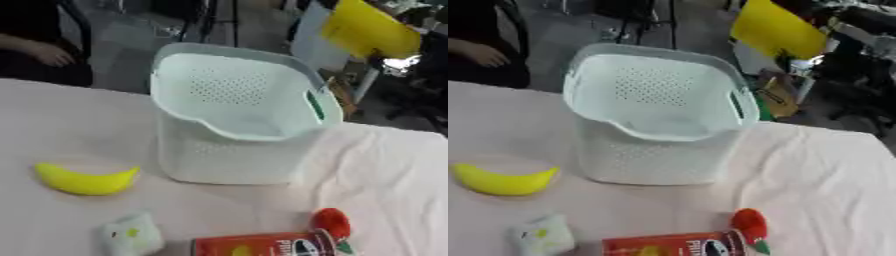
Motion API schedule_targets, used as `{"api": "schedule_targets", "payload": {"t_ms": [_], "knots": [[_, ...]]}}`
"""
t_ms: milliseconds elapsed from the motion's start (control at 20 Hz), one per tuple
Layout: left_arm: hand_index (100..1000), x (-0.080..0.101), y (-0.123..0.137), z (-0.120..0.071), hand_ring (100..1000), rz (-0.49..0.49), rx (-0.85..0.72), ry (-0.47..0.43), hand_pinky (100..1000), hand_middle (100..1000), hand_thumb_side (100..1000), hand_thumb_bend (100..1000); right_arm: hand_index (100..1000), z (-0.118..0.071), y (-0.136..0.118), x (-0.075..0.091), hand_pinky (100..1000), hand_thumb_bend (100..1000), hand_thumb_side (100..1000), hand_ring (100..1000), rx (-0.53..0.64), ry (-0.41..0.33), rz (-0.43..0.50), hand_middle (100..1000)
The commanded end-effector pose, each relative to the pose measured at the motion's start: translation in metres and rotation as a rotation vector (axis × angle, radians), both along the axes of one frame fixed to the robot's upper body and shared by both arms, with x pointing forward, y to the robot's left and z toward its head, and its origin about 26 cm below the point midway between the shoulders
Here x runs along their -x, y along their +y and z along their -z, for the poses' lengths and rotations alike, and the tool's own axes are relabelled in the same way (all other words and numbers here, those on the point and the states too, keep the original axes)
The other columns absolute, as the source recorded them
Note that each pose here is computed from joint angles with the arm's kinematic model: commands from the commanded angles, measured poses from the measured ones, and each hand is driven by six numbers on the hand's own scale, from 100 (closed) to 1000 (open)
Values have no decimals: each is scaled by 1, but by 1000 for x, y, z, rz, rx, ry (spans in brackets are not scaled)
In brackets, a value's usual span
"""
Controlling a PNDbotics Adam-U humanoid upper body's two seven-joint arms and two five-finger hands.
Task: Pick up objects on the table and place them in the box.
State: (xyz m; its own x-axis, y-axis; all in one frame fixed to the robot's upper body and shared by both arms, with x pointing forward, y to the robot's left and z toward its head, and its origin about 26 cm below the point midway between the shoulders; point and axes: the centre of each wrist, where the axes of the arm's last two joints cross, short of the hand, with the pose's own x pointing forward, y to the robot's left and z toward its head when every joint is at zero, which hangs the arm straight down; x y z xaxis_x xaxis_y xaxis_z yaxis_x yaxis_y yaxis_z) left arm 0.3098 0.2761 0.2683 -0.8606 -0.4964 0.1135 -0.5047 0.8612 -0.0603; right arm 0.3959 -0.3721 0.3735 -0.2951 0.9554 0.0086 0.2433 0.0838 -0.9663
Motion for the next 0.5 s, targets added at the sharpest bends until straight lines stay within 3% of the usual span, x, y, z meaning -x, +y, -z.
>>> {"api": "schedule_targets", "payload": {"t_ms": [50, 500], "knots": [[762, 2, -2, -10, 679, 19, -19, -32, 700, 691, 1000, 100, 501, -11, -5, -3, 945, 100, 782, 1000, 1, -43, 20, 860], [763, 1, -13, -19, 680, 72, -30, -60, 698, 692, 1000, 100, 488, -6, 4, -24, 952, 100, 804, 1000, -33, -81, -9, 859]]}}
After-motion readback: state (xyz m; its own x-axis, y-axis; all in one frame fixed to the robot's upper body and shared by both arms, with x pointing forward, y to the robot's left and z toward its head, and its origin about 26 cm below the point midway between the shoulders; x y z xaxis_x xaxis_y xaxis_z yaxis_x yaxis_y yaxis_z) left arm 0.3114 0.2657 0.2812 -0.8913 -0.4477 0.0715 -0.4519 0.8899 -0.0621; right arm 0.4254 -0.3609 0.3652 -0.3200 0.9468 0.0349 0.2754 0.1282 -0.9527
